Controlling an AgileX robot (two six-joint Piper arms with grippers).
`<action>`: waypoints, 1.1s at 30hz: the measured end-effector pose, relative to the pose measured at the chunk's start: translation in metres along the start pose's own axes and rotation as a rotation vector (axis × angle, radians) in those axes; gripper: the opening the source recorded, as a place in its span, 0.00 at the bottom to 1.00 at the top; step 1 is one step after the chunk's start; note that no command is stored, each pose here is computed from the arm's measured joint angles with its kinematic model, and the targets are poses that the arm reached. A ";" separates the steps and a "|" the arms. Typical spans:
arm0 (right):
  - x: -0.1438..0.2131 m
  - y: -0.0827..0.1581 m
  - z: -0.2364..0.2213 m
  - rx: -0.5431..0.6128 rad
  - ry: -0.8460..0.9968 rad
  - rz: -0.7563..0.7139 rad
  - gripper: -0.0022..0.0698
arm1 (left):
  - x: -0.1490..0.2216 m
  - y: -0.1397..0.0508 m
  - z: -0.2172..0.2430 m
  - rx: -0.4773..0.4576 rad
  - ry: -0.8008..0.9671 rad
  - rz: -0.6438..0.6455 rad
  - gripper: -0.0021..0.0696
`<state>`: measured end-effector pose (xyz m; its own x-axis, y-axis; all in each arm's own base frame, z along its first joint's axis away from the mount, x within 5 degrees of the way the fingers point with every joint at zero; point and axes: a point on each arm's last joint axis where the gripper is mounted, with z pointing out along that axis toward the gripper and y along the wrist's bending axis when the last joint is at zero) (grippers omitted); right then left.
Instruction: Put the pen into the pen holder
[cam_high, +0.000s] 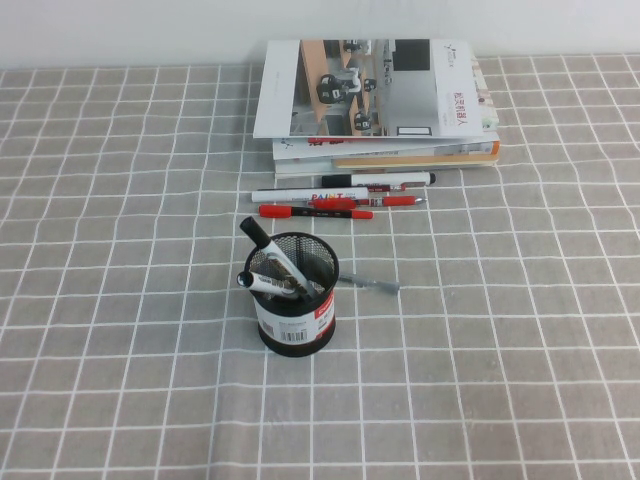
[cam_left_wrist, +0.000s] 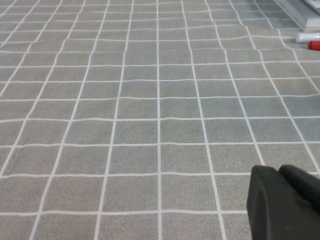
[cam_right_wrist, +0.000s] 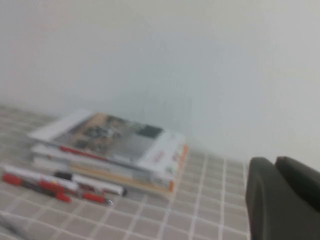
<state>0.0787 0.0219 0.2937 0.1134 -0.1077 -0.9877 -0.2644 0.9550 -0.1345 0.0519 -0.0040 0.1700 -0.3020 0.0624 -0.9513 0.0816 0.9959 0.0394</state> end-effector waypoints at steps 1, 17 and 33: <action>0.006 -0.001 0.000 0.021 0.019 -0.001 0.01 | 0.000 0.000 0.000 0.000 0.000 0.000 0.02; 0.096 0.003 -0.031 0.186 0.311 0.159 0.01 | 0.000 0.000 0.000 0.000 0.000 0.000 0.02; 0.118 0.011 -0.039 0.103 0.376 0.242 0.01 | 0.000 0.000 0.000 0.000 0.000 0.000 0.02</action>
<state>0.0522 0.0092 0.1721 -0.3004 0.0474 -0.9526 -0.1419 0.9854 0.0938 0.0519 -0.0040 0.1700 -0.3020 0.0624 -0.9513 0.0816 0.9959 0.0394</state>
